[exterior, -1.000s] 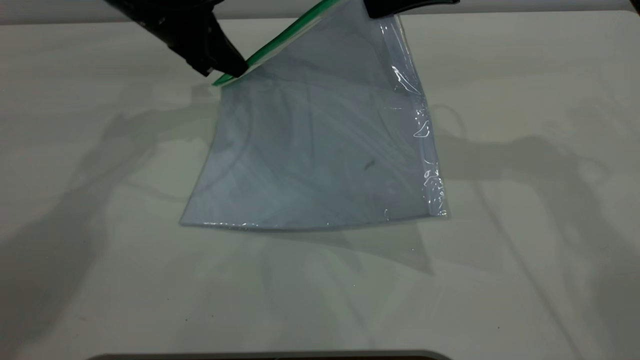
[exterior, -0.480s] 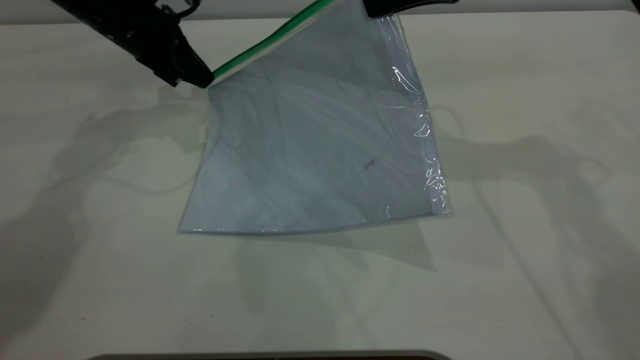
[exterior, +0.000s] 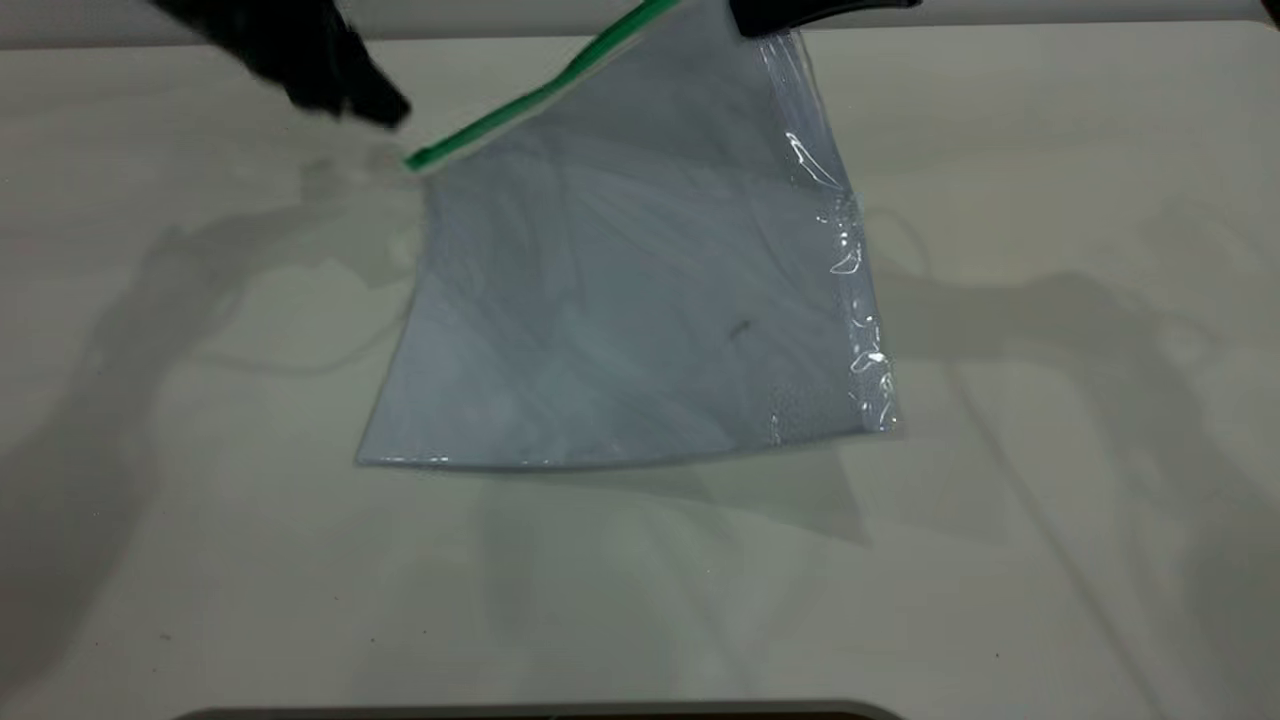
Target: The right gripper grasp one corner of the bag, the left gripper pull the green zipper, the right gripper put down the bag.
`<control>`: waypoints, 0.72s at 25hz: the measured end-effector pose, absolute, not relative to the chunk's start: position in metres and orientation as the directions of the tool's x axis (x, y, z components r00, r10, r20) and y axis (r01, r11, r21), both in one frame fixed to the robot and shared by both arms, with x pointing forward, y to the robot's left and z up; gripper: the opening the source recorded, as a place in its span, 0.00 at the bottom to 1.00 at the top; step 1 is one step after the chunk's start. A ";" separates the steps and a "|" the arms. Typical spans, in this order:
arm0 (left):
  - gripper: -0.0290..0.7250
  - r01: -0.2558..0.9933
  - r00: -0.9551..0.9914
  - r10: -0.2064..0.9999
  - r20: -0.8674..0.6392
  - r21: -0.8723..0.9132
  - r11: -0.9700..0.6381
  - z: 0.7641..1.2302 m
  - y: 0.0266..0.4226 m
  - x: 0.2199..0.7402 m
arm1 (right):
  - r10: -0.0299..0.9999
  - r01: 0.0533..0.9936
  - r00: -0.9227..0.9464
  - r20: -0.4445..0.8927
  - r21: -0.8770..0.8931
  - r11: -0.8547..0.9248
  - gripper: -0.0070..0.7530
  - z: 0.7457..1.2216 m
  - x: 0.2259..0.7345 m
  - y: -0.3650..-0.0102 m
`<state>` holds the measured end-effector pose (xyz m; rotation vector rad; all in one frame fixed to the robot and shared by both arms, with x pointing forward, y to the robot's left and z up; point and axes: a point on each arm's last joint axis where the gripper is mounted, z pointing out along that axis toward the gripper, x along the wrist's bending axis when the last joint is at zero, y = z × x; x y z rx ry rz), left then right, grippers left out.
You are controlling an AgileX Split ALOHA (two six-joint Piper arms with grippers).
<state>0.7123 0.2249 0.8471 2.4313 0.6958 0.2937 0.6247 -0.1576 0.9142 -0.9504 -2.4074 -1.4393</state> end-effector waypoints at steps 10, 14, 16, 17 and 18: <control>0.67 0.339 0.857 0.515 -0.009 0.763 -0.550 1.003 0.211 0.685 | 0.522 0.598 -0.766 0.374 0.712 0.368 0.21 0.902 0.629 -0.148; 0.67 0.280 0.879 0.477 -0.012 0.822 -0.495 1.054 0.206 0.664 | 0.557 0.568 -0.781 0.283 0.694 0.443 0.52 0.901 0.627 -0.141; 0.67 0.239 0.887 0.462 0.015 0.840 -0.487 1.079 0.205 0.652 | 0.586 0.561 -0.774 0.238 0.686 0.463 0.63 0.910 0.628 -0.144; 0.67 0.218 0.889 0.456 0.032 0.847 -0.485 1.092 0.205 0.645 | 0.603 0.556 -0.770 0.211 0.686 0.469 0.66 0.920 0.628 -0.146; 0.67 0.199 0.892 0.449 0.046 0.853 -0.483 1.102 0.205 0.639 | 0.615 0.542 -0.768 0.181 0.695 0.472 0.68 0.933 0.627 -0.149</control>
